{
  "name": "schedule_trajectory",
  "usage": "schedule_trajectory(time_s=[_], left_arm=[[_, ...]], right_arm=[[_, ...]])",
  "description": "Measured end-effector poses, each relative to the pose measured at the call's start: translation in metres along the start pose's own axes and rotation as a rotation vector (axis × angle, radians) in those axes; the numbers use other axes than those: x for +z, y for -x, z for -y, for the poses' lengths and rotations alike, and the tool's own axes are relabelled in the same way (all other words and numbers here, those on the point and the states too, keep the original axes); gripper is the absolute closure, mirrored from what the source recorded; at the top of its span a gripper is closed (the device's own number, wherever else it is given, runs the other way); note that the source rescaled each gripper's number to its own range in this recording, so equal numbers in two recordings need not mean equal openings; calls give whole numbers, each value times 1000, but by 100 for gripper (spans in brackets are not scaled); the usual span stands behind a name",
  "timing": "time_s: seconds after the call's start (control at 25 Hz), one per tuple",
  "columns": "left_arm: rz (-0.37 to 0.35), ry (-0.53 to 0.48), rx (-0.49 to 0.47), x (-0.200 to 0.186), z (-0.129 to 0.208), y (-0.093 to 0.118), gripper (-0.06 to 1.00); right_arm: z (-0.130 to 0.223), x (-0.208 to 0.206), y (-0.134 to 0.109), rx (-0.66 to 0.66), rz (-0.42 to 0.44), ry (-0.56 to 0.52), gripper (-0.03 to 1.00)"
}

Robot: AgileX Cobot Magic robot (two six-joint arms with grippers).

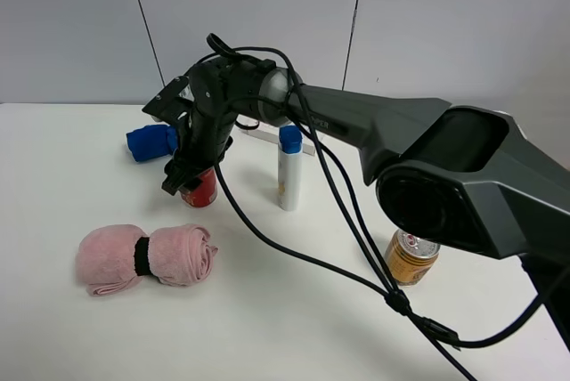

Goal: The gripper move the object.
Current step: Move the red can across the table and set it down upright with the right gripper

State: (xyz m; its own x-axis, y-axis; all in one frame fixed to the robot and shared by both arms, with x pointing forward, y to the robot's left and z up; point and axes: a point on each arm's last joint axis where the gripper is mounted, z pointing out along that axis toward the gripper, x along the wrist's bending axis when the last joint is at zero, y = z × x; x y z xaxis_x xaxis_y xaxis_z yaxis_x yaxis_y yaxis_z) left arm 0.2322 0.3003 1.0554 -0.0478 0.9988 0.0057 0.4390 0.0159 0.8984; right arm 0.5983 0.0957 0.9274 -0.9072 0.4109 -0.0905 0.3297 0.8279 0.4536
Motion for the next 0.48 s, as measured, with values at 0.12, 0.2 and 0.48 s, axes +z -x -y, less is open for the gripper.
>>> schedule_trajectory(time_s=[0.12, 0.2, 0.48], left_arm=[[0, 0, 0, 0, 0, 0, -6], [0, 0, 0, 0, 0, 0, -6], [0, 0, 0, 0, 0, 0, -6]], right_arm=[[0, 2, 0, 5, -1, 7, 97], [0, 2, 0, 6, -1, 12, 97], [-6, -6, 1, 40, 0, 47, 28]])
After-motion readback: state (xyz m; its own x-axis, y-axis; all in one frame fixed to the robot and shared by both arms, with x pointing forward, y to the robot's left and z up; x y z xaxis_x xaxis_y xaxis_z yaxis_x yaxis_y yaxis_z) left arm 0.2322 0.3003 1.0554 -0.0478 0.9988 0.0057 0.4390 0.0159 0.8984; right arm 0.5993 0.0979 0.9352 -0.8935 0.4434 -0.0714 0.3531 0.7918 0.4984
